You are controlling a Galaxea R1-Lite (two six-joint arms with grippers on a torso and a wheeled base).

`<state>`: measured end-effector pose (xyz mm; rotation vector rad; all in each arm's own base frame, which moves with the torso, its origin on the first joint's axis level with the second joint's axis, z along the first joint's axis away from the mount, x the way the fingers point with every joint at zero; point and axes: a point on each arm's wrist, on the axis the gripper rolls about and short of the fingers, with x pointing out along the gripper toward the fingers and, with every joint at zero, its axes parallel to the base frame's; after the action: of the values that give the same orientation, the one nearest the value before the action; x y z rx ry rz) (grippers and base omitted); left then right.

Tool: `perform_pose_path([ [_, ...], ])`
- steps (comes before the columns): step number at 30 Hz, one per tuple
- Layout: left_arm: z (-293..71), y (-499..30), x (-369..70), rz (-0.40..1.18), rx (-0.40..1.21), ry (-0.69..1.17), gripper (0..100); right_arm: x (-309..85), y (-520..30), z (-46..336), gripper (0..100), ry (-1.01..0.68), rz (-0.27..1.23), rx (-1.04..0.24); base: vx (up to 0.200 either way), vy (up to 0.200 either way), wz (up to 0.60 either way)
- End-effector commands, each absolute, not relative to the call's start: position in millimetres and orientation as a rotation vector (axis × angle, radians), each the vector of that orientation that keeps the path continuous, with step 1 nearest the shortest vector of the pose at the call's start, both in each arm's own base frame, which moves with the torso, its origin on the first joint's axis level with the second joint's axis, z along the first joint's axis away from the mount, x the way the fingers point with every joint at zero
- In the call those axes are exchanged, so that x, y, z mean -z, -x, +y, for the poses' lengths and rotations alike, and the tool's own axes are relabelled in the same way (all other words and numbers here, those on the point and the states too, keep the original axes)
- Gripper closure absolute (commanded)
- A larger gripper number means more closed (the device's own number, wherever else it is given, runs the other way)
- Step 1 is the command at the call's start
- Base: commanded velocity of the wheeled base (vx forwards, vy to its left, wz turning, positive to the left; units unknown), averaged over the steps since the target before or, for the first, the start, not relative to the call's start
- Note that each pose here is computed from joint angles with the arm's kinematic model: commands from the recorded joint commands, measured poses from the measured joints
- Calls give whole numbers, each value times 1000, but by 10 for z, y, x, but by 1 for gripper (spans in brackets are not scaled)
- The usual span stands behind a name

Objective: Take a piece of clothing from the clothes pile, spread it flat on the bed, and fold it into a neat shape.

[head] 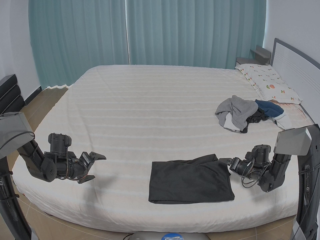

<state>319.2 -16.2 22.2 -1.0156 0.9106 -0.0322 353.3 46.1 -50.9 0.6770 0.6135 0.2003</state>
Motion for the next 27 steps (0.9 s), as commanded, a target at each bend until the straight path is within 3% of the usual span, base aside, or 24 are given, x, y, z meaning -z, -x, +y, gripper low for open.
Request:
perform_pose_path([
  [1,-178,-3188,-203,917,30,1012,0,491,-3915,506,0,-769,588,-177,0,0,0],
  [27,-201,-3198,-177,913,5,998,0,415,-3657,558,0,-743,581,-218,0,0,0],
])
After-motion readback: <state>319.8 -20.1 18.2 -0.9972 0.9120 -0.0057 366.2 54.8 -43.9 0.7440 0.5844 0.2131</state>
